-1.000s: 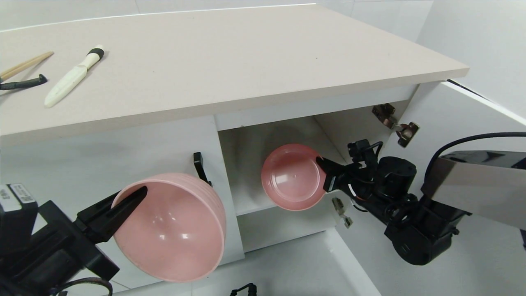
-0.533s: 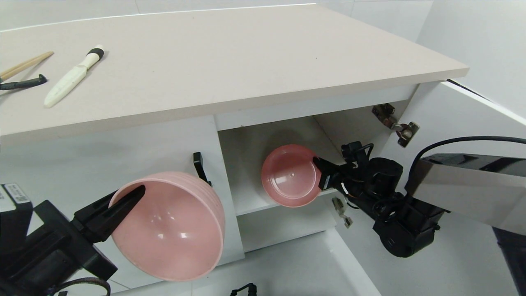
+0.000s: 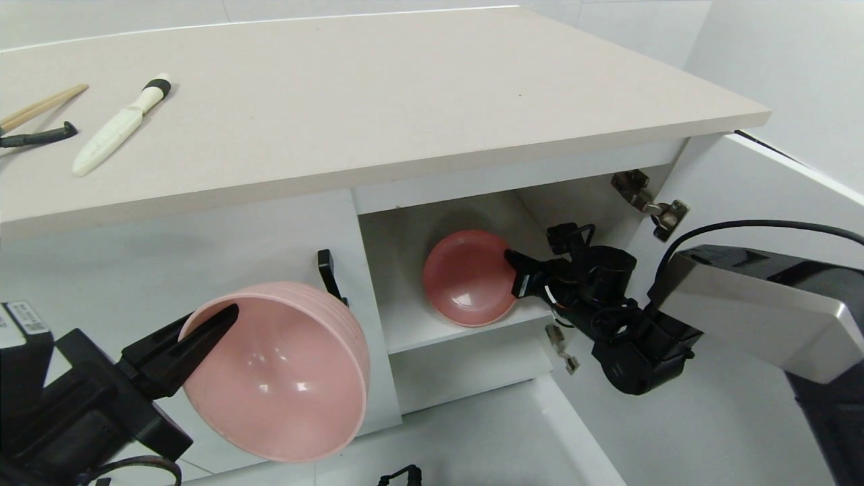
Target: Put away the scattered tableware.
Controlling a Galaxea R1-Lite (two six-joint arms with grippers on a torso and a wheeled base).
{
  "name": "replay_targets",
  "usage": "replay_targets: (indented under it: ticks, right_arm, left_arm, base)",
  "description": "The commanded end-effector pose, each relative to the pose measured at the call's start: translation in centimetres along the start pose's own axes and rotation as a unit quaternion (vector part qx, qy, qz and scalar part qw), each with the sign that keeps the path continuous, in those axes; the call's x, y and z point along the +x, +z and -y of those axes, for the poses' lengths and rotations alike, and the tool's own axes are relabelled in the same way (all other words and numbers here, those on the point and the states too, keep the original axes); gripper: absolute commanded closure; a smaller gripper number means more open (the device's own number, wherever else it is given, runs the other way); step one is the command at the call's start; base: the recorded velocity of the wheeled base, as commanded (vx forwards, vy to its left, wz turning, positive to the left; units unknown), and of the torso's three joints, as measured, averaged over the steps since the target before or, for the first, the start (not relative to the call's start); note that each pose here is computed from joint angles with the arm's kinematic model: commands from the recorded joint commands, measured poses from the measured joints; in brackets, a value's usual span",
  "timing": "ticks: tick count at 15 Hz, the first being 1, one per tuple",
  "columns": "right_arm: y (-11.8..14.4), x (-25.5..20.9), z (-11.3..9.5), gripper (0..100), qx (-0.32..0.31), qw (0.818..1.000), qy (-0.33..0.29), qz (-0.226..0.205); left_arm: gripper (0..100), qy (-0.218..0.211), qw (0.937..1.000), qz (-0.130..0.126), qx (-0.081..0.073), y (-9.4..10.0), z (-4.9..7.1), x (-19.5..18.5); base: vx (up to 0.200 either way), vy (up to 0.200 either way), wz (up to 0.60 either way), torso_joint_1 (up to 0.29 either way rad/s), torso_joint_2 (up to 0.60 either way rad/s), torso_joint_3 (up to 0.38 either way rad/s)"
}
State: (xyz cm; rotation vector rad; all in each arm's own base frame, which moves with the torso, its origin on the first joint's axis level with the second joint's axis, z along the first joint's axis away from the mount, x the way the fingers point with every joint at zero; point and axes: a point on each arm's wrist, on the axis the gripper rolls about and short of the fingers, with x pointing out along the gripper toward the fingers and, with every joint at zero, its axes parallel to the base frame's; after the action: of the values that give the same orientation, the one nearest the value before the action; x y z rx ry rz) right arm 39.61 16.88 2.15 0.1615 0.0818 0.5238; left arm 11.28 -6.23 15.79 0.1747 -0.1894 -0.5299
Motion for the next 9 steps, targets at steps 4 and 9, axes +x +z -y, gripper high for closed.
replay_targets:
  ticks: [4, 9]
  right_arm:
    - [-0.78, 1.49, 0.28, 100, 0.000, 1.000, -0.001, -0.004]
    - [-1.28, 1.77, 0.69, 0, 0.001, 1.000, -0.006, -0.007]
  left_arm:
    - [100, 0.001, 1.0000, -0.001, -0.001, -0.04, -0.02, 0.04]
    - [100, 0.000, 1.0000, -0.003, -0.003, -0.08, 0.01, 0.09]
  base:
    - [0.000, 0.000, 0.00, 0.000, 0.00, 0.000]
    - [0.000, 0.000, 0.00, 0.000, 0.00, 0.000]
